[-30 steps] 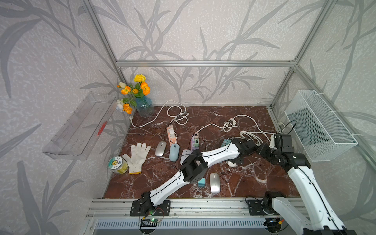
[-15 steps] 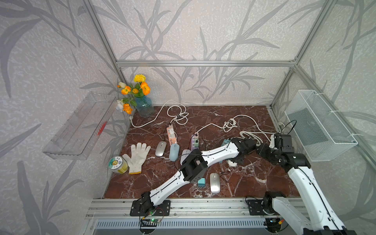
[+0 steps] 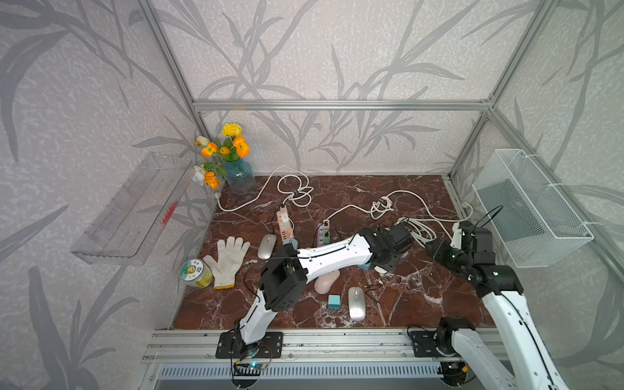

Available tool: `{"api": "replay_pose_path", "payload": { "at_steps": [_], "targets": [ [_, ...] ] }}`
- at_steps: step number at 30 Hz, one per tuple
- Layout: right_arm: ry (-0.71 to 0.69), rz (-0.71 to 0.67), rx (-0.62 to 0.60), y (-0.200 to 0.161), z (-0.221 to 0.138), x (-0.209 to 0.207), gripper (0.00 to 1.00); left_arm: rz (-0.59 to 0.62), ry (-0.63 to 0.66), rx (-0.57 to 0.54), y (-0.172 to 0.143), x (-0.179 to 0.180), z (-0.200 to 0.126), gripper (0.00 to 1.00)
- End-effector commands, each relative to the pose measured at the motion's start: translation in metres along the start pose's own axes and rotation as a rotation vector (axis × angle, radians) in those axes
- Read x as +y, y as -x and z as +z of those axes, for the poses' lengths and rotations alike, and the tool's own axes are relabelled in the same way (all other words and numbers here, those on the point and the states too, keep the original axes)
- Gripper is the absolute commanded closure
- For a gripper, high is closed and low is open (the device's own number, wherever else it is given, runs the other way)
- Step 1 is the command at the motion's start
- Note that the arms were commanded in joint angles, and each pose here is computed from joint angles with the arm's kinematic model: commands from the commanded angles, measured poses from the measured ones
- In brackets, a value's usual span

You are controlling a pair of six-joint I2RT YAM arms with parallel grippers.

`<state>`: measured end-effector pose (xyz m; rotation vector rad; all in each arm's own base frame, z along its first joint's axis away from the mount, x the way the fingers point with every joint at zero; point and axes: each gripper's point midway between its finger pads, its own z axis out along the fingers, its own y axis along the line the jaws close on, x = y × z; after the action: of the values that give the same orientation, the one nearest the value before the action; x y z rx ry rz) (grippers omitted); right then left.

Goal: Unplug the wireless mouse
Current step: Pick up the mouse from the center of the board, then remove the power cord from the mouse.

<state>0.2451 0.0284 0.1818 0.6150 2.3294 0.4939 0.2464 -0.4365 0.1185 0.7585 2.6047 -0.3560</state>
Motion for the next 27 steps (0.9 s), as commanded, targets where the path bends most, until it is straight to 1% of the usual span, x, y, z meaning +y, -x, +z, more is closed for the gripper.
{"api": "replay_pose_path", "payload": {
  "at_steps": [1, 3, 5, 8, 9, 10, 12, 14, 15, 16, 20, 22, 25, 27],
  "targets": [
    [0.113, -0.001, 0.031, -0.003, 0.009, 0.018, 0.47, 0.035, -0.041, -0.066, 0.011, 0.013, -0.009, 0.60],
    [0.191, -0.002, 0.058, -0.005, 0.013, 0.031, 0.47, 0.041, -0.060, -0.080, 0.009, 0.020, -0.012, 0.60],
    [0.275, 0.002, 0.101, -0.010, 0.018, 0.045, 0.47, 0.077, -0.082, -0.092, 0.005, 0.023, -0.014, 0.61],
    [0.377, 0.019, 0.154, -0.014, 0.023, 0.061, 0.47, 0.165, -0.084, -0.110, 0.000, 0.029, -0.015, 0.65],
    [0.413, 0.013, 0.166, -0.015, 0.024, 0.067, 0.47, 0.199, -0.083, -0.124, -0.001, 0.031, -0.016, 0.65],
    [0.444, 0.040, 0.183, -0.016, 0.025, 0.072, 0.47, 0.224, -0.078, -0.132, -0.003, 0.033, -0.016, 0.66],
    [0.505, 0.041, 0.195, -0.017, 0.027, 0.080, 0.47, 0.266, -0.057, -0.136, -0.006, 0.038, -0.015, 0.76],
    [0.535, 0.040, 0.212, -0.018, 0.031, 0.085, 0.44, 0.280, -0.042, -0.121, -0.009, 0.044, -0.013, 0.86],
    [0.535, 0.041, 0.224, -0.020, 0.034, 0.085, 0.43, 0.279, -0.036, -0.117, -0.010, 0.046, -0.013, 0.98],
    [0.529, 0.044, 0.235, -0.022, 0.037, 0.085, 0.42, 0.274, -0.027, -0.113, -0.011, 0.049, -0.013, 1.00],
    [0.449, 0.065, 0.283, -0.039, 0.052, 0.080, 0.39, 0.260, -0.037, -0.131, -0.013, 0.050, -0.018, 1.00],
    [0.412, 0.118, 0.291, -0.047, 0.063, 0.075, 0.40, 0.251, -0.039, -0.134, -0.014, 0.051, -0.020, 1.00],
    [0.433, 0.211, 0.283, -0.053, 0.080, 0.077, 0.41, 0.238, -0.046, -0.139, -0.017, 0.052, -0.023, 1.00],
    [0.462, 0.241, 0.289, -0.054, 0.088, 0.085, 0.41, 0.232, -0.046, -0.135, -0.019, 0.053, -0.023, 1.00]
  ]
}}
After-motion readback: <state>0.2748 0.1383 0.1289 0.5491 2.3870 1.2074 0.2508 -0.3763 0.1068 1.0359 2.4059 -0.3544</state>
